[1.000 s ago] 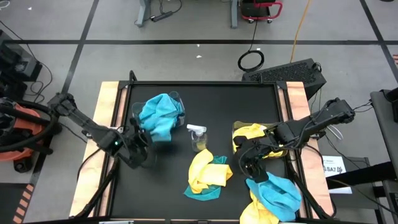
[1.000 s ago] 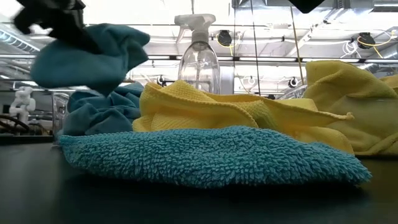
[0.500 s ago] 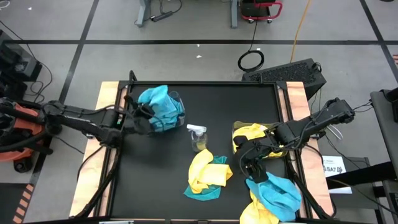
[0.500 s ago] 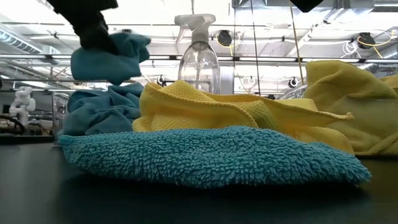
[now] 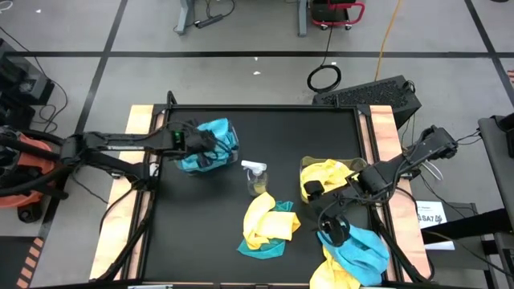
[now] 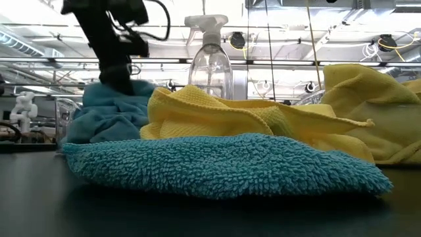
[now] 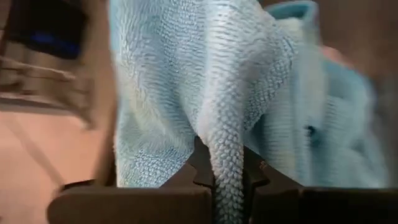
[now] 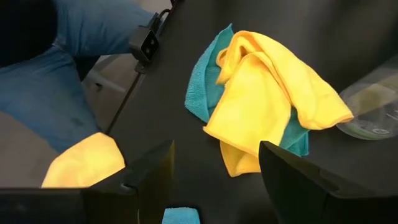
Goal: Sort microfiber towel by color & place in baskets
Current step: Put the blue microfiber towel into the top transparent bin
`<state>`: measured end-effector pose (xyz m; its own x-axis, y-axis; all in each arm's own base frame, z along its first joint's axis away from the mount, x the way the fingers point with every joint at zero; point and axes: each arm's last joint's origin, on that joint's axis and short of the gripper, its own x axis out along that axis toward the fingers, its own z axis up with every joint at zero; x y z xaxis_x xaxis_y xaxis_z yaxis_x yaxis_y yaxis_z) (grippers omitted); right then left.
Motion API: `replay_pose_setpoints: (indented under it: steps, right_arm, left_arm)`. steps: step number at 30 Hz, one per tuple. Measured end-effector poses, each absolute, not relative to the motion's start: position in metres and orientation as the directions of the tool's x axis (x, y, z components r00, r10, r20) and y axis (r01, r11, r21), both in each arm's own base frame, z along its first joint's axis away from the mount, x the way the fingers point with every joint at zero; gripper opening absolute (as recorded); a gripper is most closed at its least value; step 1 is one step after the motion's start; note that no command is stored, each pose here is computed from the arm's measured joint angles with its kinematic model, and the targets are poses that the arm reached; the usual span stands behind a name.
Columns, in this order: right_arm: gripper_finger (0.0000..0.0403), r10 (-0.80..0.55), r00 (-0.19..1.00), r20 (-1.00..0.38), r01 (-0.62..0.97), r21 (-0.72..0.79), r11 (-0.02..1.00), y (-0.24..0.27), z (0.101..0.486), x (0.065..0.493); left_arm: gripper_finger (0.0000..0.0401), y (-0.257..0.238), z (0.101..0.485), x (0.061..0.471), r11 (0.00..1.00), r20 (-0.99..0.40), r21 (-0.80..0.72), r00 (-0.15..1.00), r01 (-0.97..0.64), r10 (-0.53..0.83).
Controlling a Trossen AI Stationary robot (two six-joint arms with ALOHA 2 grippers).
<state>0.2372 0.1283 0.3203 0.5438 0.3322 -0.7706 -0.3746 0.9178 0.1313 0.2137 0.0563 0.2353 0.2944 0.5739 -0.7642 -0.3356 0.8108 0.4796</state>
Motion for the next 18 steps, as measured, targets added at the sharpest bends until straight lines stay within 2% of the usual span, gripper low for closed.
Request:
replay_pose_setpoints:
  steps: [9, 18]
  right_arm:
    - [0.0226, 0.323, 0.553, -0.768, -0.383, 0.11, 0.917, 0.139, 0.321, 0.231]
    - [0.0226, 0.323, 0.554, -0.768, -0.372, 0.118, 0.921, 0.146, 0.321, 0.227]
  left_arm:
    - [0.002, 0.074, 0.193, 0.236, 0.914, -0.903, 0.302, 0.225, -0.272, 0.365]
    - [0.0021, 0.098, 0.176, 0.242, 0.935, -0.937, 0.19, 0.229, -0.298, 0.263]
